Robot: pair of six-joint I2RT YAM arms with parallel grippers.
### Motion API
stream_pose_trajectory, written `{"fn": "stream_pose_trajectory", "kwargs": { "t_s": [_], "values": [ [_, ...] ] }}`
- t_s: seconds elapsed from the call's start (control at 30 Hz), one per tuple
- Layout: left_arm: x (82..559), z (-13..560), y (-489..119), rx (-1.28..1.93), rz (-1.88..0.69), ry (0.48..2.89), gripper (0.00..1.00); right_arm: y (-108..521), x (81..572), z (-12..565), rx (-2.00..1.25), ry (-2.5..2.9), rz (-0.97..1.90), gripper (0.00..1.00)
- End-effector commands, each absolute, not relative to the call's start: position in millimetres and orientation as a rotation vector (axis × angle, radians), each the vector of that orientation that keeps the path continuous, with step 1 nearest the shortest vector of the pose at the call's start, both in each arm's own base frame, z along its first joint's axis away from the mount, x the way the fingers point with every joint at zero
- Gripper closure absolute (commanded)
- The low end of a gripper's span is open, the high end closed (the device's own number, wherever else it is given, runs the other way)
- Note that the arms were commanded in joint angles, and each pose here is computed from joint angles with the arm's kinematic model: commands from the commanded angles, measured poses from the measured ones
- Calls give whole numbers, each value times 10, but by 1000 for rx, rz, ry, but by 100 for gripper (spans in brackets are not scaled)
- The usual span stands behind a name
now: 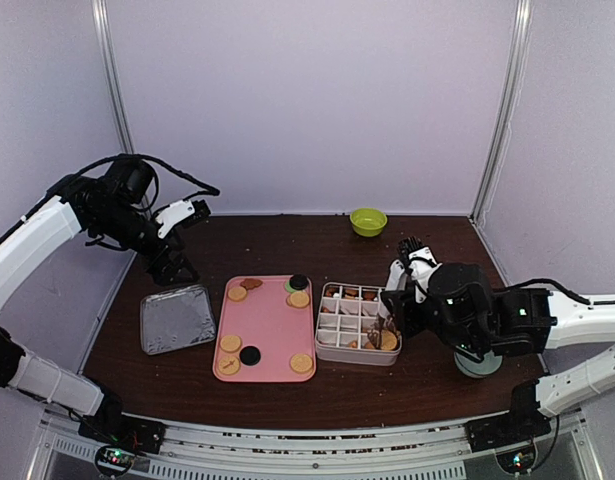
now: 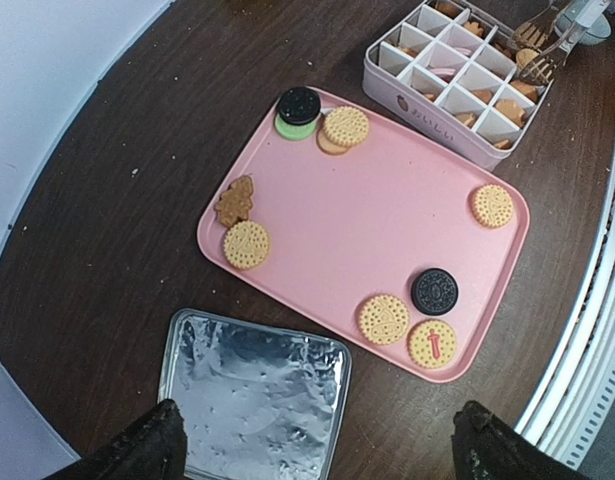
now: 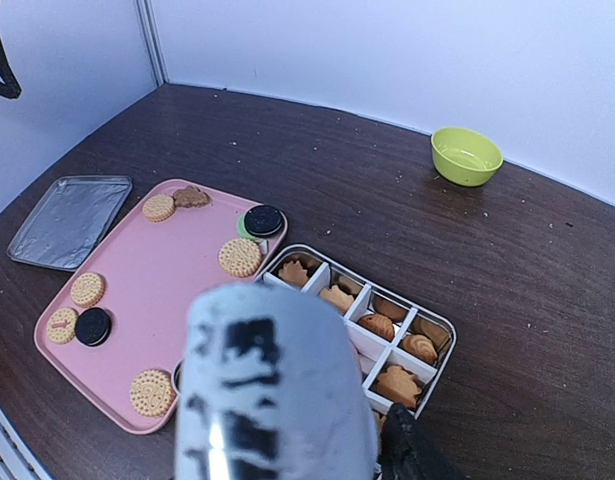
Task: Pack the cookies
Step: Place the fake cookies in the empty pocket of the box.
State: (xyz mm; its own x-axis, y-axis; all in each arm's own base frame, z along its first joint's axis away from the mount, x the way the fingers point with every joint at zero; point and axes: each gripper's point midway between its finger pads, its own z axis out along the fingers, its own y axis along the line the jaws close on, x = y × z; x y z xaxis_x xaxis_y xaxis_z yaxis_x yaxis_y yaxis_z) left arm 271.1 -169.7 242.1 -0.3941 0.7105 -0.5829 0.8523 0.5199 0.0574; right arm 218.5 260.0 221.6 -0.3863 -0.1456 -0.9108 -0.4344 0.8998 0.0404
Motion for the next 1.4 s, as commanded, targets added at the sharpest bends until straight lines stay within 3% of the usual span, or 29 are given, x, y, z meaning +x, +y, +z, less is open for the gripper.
{"fn": "stream_pose_trajectory", "kwargs": {
  "t_s": [0.0,0.63,0.97,1.37],
  "values": [
    [2718,2495,-1704,1266,-351,2198,5,2563,2218,2428,-388,1925,346,56],
    [2713,2461,-1712,1275,-361,2203,8,2618,2273,2558,-387,1903,381,60],
    [2643,2342,-1802,1309,-458,2218,14,2585,2315,2610,-386,1906,368,77],
    [2636,2325,-1876,1320,-525,2220,16,2424,2217,2672,-366,1884,415,71]
  ]
}}
